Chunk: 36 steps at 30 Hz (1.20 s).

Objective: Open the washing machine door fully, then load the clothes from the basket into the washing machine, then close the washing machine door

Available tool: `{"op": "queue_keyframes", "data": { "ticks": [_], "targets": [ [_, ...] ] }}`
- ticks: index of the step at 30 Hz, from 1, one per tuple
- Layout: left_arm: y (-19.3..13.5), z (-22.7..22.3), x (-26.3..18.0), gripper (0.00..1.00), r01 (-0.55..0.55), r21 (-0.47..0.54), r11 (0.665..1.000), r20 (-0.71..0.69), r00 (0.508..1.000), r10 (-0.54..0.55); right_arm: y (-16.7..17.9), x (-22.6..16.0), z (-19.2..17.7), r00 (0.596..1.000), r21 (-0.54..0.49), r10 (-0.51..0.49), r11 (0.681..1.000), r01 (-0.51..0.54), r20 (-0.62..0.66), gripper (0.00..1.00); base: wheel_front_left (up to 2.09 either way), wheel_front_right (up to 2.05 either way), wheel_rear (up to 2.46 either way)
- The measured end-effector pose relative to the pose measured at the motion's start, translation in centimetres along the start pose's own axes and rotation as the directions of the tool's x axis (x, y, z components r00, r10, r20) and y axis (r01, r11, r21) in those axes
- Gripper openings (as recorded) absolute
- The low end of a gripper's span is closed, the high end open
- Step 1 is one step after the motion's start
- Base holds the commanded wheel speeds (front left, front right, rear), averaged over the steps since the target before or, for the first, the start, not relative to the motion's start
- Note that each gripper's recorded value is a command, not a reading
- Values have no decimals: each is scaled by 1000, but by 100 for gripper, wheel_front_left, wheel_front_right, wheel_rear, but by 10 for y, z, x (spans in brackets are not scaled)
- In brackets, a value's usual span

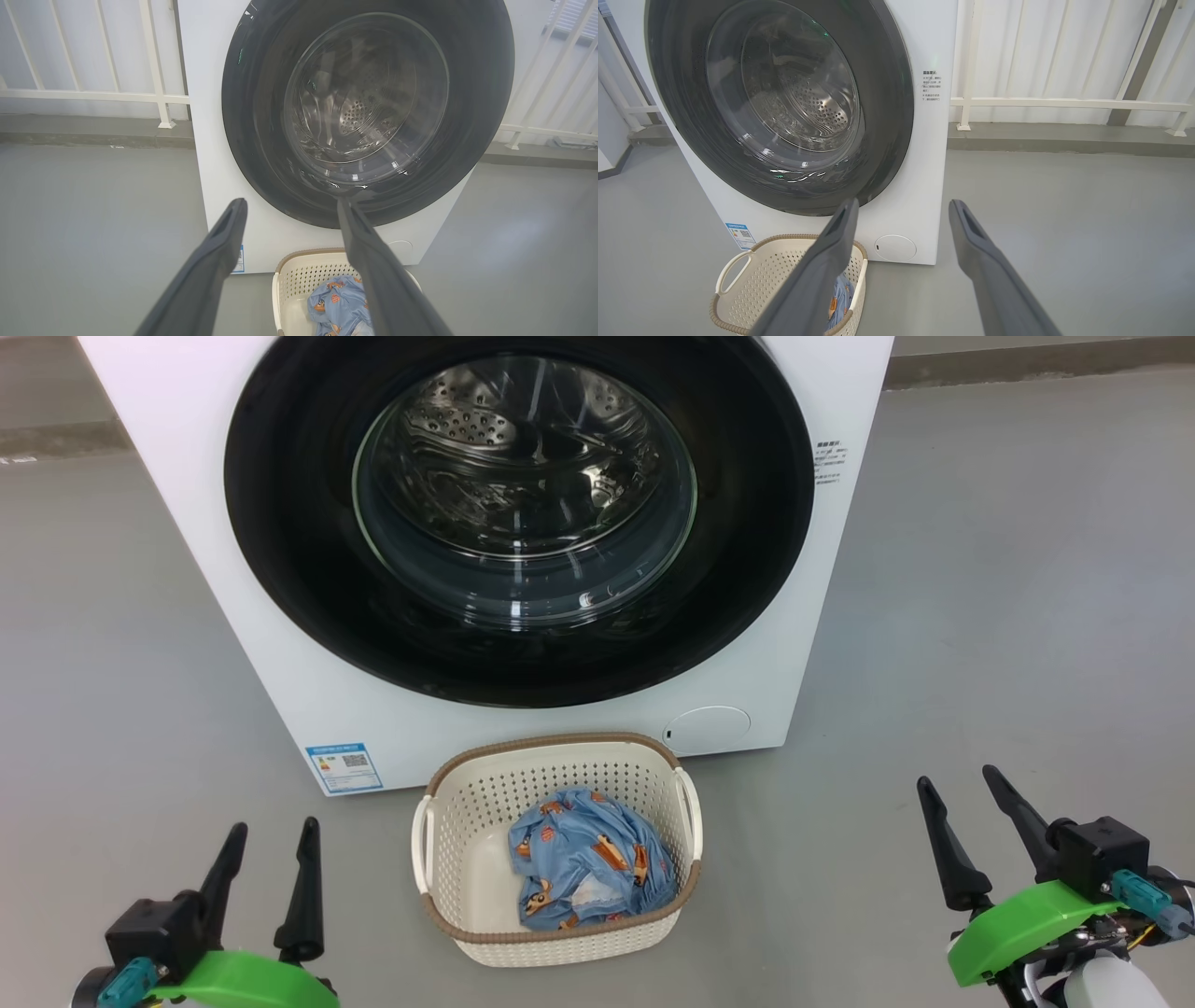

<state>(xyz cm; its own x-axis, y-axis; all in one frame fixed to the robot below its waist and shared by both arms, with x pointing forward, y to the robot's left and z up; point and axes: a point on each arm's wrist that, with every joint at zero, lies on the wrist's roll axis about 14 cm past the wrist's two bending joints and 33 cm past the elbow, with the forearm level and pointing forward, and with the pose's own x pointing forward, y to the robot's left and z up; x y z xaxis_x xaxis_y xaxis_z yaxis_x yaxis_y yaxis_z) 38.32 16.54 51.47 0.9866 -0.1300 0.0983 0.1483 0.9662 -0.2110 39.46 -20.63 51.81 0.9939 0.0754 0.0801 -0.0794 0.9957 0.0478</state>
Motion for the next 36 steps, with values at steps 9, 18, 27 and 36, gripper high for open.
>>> {"op": "queue_keyframes", "data": {
  "ticks": [9,18,27,36],
  "targets": [
    [1,-5,-2,100,0,6,1000,-17,1000,1,-6,7,1,1000,4,-22,1000,22,-4,100,0,0,0],
    [4,-10,-5,100,-6,17,1000,-37,999,7,-6,7,-9,998,1,-34,999,34,-47,100,0,0,0],
    [6,-14,-6,100,-13,17,1000,-50,999,14,-10,8,-8,998,3,-51,999,51,-49,100,0,0,0],
    [7,-14,-6,100,-20,-6,1000,-47,999,20,-8,9,-10,997,3,-48,999,48,-59,100,0,0,0]
  ]
}}
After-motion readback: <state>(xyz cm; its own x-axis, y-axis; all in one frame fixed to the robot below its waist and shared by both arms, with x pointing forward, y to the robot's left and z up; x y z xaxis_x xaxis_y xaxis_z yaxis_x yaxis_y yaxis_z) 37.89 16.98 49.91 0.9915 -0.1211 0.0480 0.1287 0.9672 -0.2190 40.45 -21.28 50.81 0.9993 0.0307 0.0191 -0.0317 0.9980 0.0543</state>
